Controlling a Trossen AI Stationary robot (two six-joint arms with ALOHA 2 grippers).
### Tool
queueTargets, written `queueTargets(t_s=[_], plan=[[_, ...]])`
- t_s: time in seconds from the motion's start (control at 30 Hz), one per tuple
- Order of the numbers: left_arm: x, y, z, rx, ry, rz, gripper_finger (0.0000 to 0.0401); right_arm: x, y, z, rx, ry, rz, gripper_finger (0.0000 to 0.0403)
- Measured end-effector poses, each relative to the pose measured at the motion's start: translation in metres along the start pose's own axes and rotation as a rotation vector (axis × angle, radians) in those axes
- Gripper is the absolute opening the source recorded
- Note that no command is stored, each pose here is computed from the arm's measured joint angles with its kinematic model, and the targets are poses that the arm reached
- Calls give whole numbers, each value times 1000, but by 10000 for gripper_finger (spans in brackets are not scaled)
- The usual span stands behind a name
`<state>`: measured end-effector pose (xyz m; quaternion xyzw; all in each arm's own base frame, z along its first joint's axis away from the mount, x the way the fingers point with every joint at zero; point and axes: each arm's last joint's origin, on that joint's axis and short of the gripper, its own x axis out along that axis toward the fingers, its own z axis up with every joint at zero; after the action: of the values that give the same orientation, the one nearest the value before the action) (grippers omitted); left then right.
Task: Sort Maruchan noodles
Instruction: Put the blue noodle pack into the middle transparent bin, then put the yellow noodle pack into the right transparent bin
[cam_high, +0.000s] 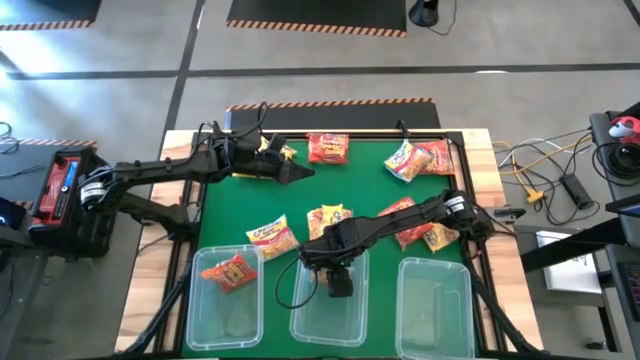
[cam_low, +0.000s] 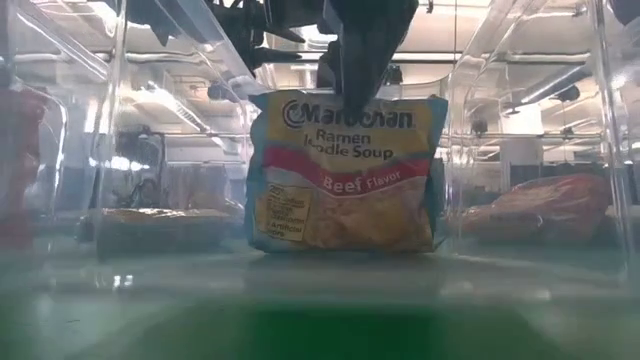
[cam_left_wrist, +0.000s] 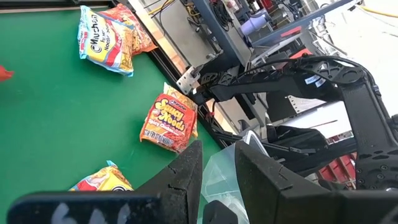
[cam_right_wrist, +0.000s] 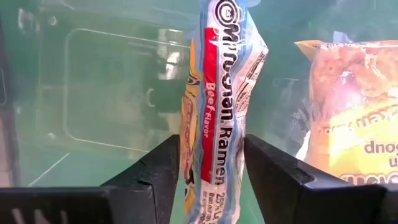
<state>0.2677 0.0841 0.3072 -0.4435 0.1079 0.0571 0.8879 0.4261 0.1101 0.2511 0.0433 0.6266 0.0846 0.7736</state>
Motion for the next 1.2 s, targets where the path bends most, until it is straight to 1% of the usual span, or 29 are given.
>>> queueTargets(t_s=[0.1,0.3,0.37,0.53,0.67,0.8,1.0,1.1,1.2], plan=[[0,0,0,0,0,0,77,-15,2,-1,18,-27,5,170],[0,1,-1,-2,5,5,77,-63,8,-3,13,-154,26,161],[0,1,-2,-2,15,12,77,-80,8,-5,11,-205,-9,157],[1,3,-9,21,70,49,77,-115,3,-16,22,-304,-140,153],[4,5,-19,46,134,91,77,-129,-8,-23,55,-338,-217,155],[5,5,-31,79,178,167,77,-128,-29,-25,91,-310,-316,155],[5,7,-48,128,235,288,77,-110,-76,-29,126,-204,-378,152],[4,9,-55,164,261,354,77,-105,-107,-38,197,-159,-349,148],[3,14,-60,191,281,403,77,-102,-134,-48,295,-167,-258,149]])
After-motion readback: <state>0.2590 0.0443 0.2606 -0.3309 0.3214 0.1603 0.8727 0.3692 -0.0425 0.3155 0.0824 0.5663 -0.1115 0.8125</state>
